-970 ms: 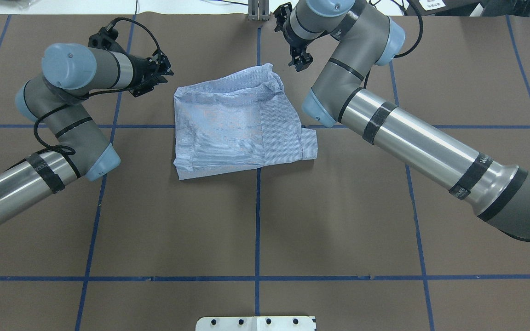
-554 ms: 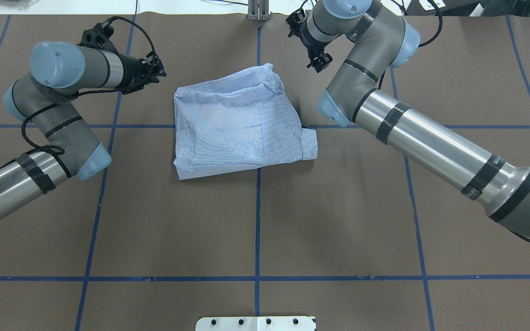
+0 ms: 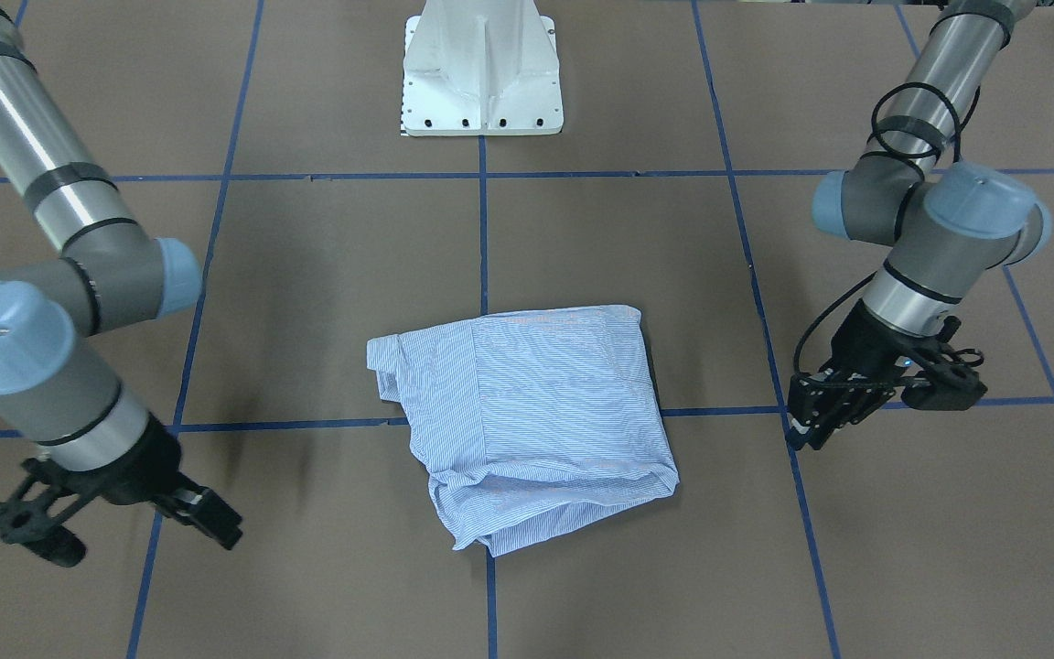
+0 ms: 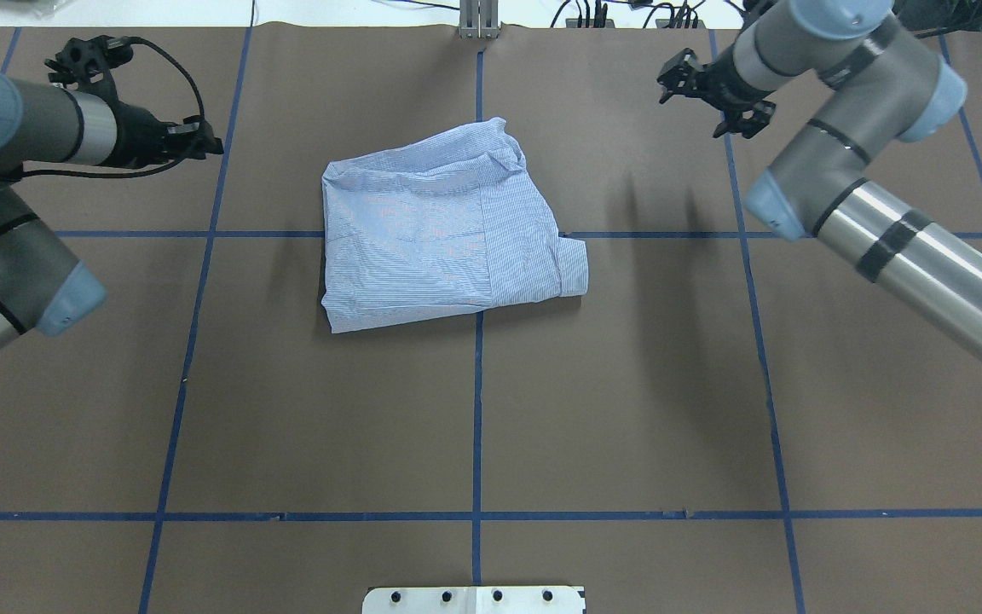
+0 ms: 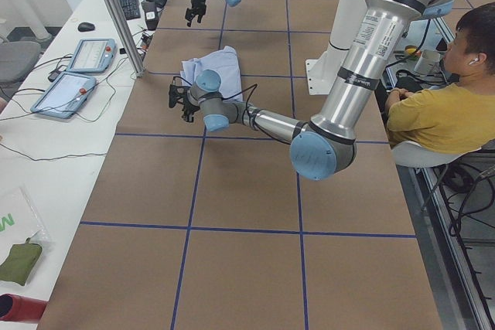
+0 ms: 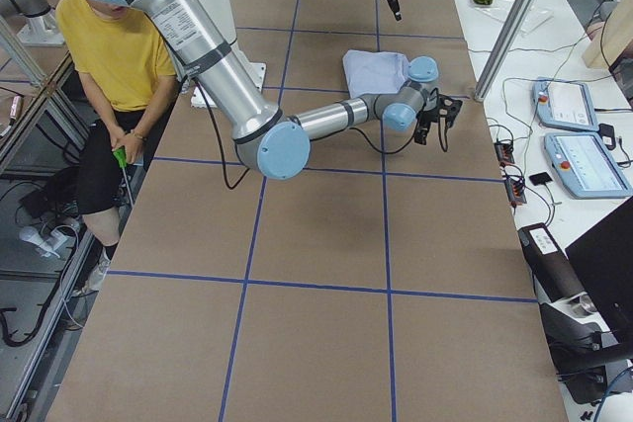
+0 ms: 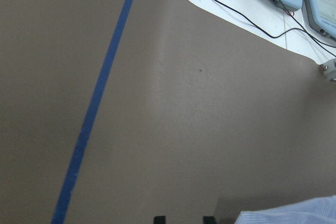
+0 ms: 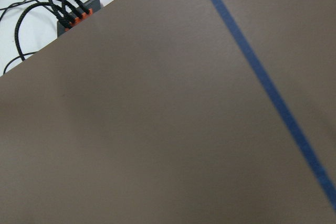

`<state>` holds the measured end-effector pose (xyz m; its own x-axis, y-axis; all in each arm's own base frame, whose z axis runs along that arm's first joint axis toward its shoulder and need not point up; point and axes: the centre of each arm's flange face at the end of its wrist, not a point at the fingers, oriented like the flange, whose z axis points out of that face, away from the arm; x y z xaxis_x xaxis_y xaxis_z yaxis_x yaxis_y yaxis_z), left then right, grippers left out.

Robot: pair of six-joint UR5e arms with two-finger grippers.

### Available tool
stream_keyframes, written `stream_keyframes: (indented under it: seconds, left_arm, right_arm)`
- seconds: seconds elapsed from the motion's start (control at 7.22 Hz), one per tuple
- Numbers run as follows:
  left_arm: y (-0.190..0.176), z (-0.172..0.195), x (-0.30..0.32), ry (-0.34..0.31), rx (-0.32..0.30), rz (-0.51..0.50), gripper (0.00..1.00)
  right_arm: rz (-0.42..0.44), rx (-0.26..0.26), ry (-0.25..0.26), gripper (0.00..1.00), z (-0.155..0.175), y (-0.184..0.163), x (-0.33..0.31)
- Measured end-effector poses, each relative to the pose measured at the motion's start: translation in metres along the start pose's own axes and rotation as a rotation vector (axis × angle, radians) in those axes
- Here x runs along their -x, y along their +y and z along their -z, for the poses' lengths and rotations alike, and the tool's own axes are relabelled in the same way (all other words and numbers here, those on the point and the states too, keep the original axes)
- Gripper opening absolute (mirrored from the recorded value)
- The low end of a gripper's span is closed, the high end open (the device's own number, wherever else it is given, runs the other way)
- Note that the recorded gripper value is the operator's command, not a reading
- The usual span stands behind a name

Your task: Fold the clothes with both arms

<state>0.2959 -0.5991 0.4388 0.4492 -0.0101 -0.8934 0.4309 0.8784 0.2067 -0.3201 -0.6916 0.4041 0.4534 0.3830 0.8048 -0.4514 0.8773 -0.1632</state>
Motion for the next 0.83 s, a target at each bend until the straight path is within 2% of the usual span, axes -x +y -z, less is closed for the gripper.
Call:
stream_keyframes:
  seconds: [0.28, 0.42, 0.55, 0.69, 0.83]
  left_arm:
    - [-0.015, 0.061, 0.091, -0.034, 0.027, -0.206, 0.44]
    - [-0.022, 0.091, 0.135, -0.047, 0.041, -0.287, 0.44]
    - [-0.026, 0.12, 0.174, -0.064, 0.047, -0.355, 0.5]
    - [-0.032, 0.145, 0.208, -0.09, 0.052, -0.407, 0.55]
    - [-0.04, 0.167, 0.235, -0.119, 0.065, -0.451, 0.84]
  right_arm:
    - [0.179, 0.061, 0.045, 1.0, 0.049, -0.054, -0.096]
    - [0.27, 0.089, 0.1, 1.0, 0.074, -0.064, -0.134]
    - [0.343, 0.126, 0.154, 1.0, 0.103, -0.061, -0.169]
    - [0.393, 0.166, 0.197, 1.0, 0.13, -0.042, -0.207]
    - [0.422, 0.195, 0.223, 1.0, 0.15, -0.021, -0.243]
